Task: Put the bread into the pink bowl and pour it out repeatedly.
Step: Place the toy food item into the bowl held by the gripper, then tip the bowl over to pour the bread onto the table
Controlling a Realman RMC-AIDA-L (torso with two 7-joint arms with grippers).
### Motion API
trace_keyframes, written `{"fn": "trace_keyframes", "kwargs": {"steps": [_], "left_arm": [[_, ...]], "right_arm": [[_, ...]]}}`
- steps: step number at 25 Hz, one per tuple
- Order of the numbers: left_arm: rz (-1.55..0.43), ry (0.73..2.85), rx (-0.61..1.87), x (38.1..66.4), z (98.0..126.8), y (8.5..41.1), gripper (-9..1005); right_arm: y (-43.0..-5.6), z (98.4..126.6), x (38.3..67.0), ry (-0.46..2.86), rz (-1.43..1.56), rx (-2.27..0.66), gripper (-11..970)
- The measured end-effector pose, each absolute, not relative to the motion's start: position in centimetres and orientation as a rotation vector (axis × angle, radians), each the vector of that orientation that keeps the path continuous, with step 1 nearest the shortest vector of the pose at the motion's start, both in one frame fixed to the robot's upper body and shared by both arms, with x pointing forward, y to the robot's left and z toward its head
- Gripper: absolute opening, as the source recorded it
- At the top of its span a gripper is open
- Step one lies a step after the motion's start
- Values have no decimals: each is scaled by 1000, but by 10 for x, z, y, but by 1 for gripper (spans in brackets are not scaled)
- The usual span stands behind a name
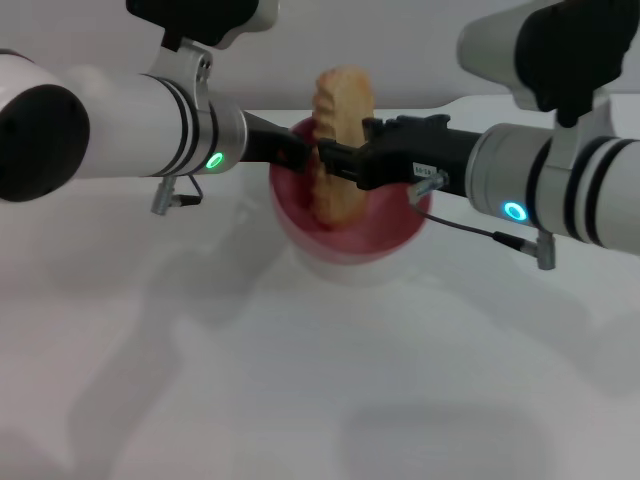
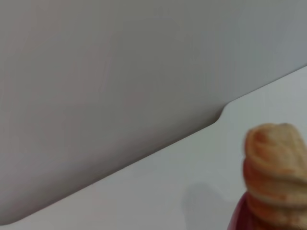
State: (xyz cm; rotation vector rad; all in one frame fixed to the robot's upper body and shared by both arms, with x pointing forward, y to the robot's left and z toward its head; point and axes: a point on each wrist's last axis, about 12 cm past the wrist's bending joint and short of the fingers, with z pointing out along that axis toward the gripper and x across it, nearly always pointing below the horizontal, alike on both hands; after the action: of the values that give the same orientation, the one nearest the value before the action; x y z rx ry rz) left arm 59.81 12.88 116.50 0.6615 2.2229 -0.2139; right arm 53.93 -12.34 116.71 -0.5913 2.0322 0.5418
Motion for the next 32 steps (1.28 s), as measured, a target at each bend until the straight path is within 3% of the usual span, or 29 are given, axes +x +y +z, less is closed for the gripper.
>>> {"fn": "trace_keyframes", "kwargs": {"steps": [9, 14, 19, 32], "left_arm": [[-105, 2204, 702, 604, 1163, 140, 52], [24, 2168, 837, 601, 1159, 137, 52], [149, 2098, 955, 596, 1162, 131, 51], [317, 1921, 1191, 576, 1156, 100, 51]], "right_arm": [[-174, 1194, 537, 1974, 432, -437, 727], [-230, 1191, 546, 1971, 174, -325, 786], [-275, 1180, 545, 1989, 41, -197, 785], [-287, 1148, 541, 2088, 44, -146, 782]]}}
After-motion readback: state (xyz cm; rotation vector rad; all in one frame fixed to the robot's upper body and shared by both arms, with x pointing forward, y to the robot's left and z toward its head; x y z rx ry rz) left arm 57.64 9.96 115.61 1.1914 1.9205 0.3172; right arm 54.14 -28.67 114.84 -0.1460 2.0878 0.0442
